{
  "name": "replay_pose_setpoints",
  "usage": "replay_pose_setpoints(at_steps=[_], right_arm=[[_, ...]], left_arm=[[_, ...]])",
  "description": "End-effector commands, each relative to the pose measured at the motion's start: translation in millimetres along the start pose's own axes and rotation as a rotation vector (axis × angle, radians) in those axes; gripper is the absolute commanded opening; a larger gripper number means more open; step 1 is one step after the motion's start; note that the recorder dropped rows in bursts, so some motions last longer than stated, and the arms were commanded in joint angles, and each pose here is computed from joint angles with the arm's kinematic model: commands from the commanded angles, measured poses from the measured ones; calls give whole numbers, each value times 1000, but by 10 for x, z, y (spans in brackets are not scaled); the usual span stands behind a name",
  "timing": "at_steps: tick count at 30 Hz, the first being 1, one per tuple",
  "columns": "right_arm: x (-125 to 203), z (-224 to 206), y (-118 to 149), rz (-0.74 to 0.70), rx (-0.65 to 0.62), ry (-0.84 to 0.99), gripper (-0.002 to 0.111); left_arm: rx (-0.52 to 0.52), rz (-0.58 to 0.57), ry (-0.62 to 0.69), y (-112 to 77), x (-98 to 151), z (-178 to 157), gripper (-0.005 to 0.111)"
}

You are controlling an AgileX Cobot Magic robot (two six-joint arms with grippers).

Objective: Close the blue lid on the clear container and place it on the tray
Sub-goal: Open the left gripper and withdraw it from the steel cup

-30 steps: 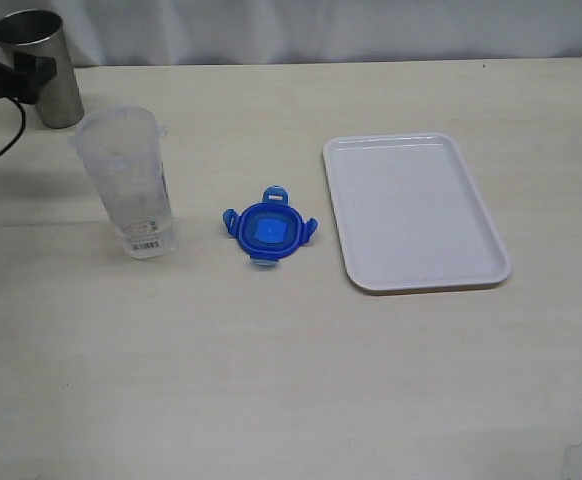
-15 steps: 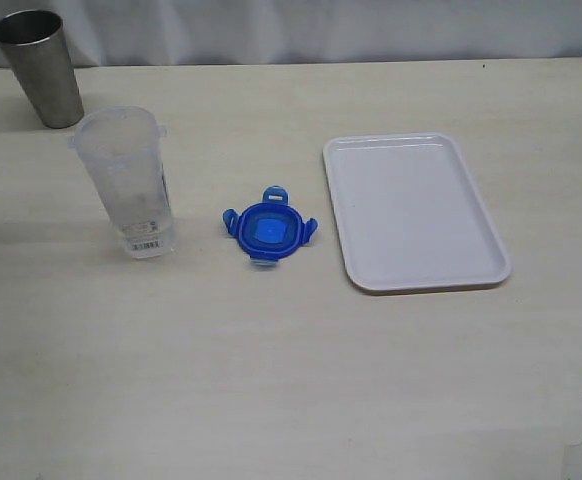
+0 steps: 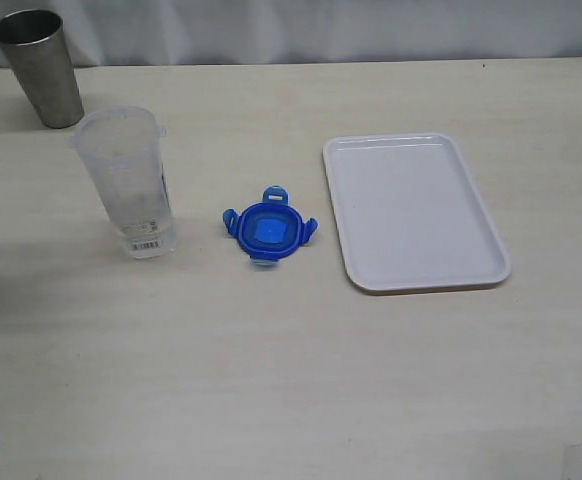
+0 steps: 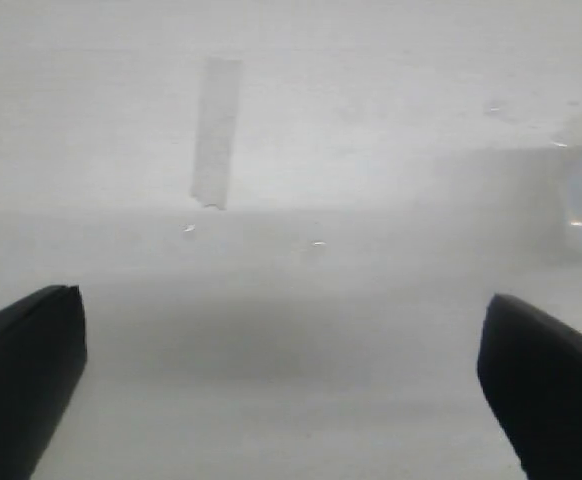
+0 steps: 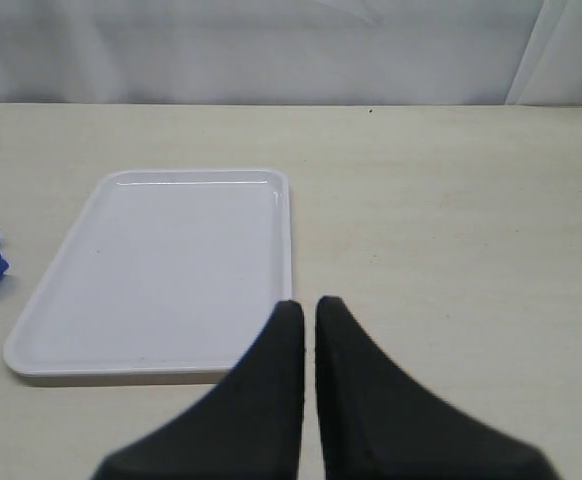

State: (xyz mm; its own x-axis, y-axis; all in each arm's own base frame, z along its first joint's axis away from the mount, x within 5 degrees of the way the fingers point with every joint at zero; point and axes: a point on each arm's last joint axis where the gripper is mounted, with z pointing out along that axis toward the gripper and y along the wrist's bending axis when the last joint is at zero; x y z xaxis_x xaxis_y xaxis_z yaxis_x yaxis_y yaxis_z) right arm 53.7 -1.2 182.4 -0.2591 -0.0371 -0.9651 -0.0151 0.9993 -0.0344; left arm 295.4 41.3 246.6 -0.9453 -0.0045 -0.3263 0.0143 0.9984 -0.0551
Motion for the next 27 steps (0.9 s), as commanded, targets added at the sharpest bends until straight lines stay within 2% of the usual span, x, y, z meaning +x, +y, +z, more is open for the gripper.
replay_pose_setpoints(at_steps=[1, 7, 23, 25, 27], right_arm=[[3, -1, 2, -4, -2, -6, 4], [3, -1, 2, -4, -2, -6, 4], [3, -1, 2, -4, -2, -6, 4], [3, -1, 2, -4, -2, -6, 4], [3, -1, 2, -4, -2, -6, 4]], left_arm=[[88, -29, -73, -83, -69, -45, 104], [120, -63, -98, -110, -94, -50, 104], [88, -49, -122, -81, -114, -50, 103], [88, -49, -122, -81, -114, -50, 97], [88, -49, -122, -81, -114, -50, 84]])
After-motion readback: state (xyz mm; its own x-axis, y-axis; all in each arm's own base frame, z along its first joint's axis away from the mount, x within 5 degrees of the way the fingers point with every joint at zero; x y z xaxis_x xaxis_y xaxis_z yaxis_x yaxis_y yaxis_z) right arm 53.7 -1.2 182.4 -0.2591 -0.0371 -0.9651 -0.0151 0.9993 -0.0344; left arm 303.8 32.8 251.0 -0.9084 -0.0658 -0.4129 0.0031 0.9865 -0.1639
